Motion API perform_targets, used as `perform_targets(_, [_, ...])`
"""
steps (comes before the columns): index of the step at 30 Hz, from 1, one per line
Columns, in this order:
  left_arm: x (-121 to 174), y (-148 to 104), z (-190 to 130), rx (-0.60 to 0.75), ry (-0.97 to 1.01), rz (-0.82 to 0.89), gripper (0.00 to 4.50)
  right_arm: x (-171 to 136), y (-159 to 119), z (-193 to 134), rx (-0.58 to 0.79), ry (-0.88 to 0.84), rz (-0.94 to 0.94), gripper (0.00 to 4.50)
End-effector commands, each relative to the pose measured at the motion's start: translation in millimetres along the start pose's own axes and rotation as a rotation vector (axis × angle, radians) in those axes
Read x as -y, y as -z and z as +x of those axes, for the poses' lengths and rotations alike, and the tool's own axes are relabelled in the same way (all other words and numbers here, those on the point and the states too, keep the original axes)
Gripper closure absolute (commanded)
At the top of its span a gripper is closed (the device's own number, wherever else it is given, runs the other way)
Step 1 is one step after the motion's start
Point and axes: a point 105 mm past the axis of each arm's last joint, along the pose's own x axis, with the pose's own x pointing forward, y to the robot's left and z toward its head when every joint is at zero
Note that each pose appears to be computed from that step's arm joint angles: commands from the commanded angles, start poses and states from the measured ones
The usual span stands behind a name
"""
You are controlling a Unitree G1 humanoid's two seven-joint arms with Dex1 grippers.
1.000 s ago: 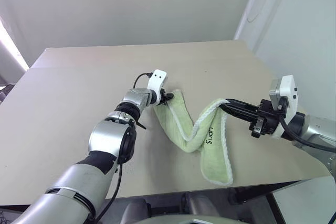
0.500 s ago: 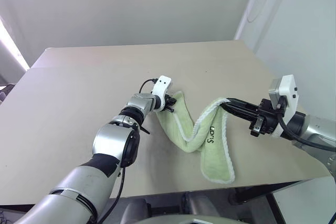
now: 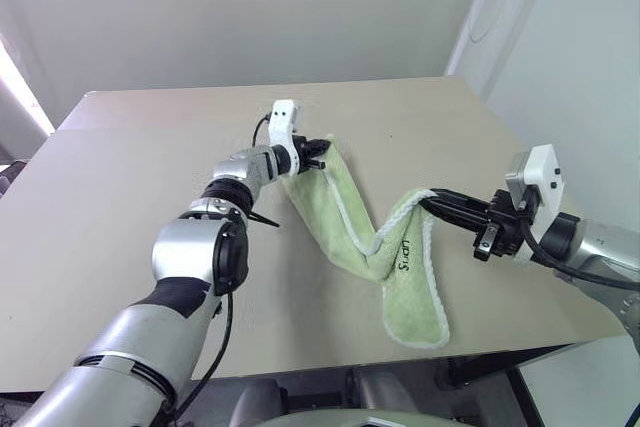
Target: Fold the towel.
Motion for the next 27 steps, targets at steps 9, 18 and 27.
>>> perform_targets(9, [-50.8, -90.8, -47.6, 0.251, -0.318, -0.089, 4.45, 80.1, -35.5, 0.9, 0.125, 0.37, -0.197, 4.5])
perform_targets(18, [-101.2, -110.8, -100.4, 0.342, -0.648, -0.178, 4.45, 147.6, -55.4, 6.5, 0.161, 0.661, -0.366, 4.5])
perform_targets(27, [-105.8, -137.1, -130.3, 0.32, -0.646, -0.087, 4.45, 158.4, -75.3, 10.9, 0.275, 0.663, -0.424, 4.5])
